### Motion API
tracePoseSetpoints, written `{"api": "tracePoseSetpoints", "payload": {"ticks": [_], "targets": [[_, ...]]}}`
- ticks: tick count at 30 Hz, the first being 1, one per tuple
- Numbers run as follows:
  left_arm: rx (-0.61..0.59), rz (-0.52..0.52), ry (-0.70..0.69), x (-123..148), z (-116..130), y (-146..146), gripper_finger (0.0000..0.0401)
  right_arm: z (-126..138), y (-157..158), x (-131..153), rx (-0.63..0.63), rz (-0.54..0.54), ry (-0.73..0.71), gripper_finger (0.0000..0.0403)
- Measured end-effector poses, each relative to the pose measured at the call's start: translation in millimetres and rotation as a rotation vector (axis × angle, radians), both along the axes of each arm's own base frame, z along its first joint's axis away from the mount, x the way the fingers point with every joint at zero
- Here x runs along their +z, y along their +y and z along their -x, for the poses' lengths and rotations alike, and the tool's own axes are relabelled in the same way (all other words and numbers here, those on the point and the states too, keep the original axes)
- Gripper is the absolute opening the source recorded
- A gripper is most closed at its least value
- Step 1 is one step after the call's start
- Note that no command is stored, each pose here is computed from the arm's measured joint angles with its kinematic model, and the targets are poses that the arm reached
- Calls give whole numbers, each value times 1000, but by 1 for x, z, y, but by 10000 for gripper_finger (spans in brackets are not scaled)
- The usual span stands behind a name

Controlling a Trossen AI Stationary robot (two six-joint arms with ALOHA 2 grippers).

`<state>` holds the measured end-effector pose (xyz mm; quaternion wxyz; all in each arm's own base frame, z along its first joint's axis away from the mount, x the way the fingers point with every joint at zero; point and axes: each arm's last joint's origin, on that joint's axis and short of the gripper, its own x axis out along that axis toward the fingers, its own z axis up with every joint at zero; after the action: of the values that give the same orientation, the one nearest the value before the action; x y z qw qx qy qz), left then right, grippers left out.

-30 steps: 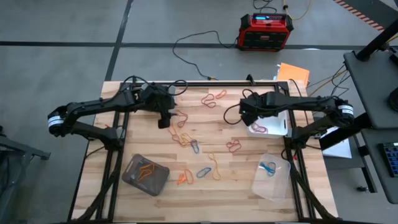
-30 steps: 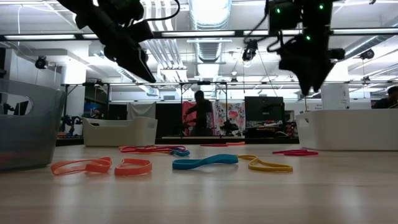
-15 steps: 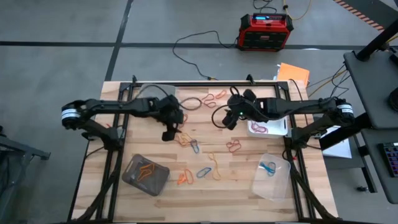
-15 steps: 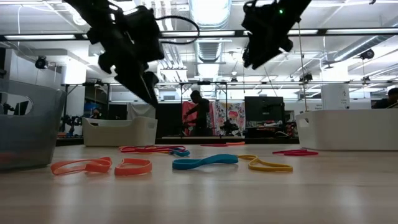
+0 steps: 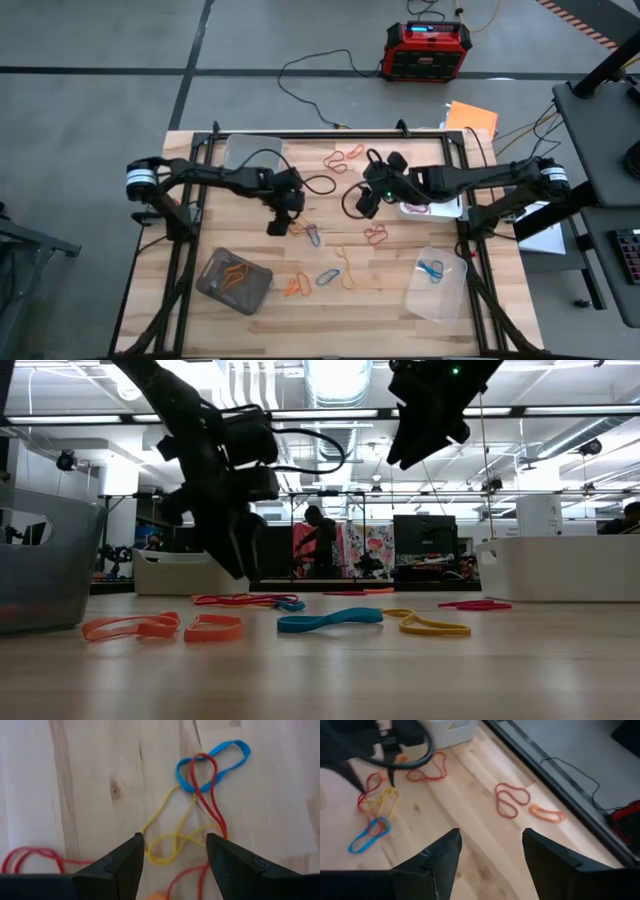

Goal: Sort rubber bands into baskets
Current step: Put the yellow rubber band into the gray bin

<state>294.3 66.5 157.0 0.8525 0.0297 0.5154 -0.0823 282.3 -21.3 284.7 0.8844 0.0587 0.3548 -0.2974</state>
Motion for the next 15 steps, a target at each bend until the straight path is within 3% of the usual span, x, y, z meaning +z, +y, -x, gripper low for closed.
{"api": "tracePoseSetpoints", "payload": {"ticks": [15], "targets": [[19,-37,44,-22,-8,3,171,1,17,-8,29,-14,2,206]]}}
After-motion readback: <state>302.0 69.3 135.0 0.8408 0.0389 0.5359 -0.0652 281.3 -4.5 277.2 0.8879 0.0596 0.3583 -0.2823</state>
